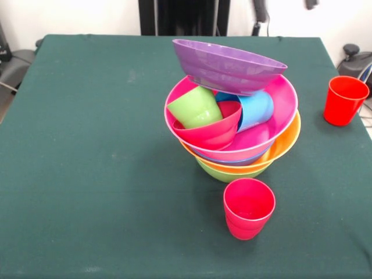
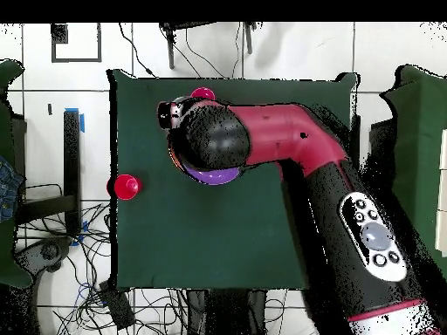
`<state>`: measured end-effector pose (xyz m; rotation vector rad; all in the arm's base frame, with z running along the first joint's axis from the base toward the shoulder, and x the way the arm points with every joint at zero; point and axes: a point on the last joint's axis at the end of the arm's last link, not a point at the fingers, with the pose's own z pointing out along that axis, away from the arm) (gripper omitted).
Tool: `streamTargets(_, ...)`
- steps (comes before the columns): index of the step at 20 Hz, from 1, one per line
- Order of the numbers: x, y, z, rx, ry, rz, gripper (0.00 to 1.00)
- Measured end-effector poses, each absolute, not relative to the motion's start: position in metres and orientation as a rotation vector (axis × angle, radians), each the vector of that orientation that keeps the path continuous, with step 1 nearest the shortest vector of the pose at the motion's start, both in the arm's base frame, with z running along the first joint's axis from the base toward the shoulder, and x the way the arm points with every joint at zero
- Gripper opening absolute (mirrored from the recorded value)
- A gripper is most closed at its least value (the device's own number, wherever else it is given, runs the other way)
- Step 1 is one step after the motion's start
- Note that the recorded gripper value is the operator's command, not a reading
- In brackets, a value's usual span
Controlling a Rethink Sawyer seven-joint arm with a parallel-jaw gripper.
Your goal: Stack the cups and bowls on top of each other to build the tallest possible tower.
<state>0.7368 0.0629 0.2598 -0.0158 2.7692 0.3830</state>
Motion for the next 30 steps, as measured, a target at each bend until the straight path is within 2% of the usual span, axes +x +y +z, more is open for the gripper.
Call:
streamTargets(2, 0.735, 0.098, 0.26, -0.039, 2.76, 0.387, 1.0)
streamTargets(12, 0.74, 0.148, 0.264, -0.153, 2.614, 0.352, 1.0)
streamTargets(30, 0.71, 0.115, 0.228, -0.165, 2.771, 0.186, 1.0)
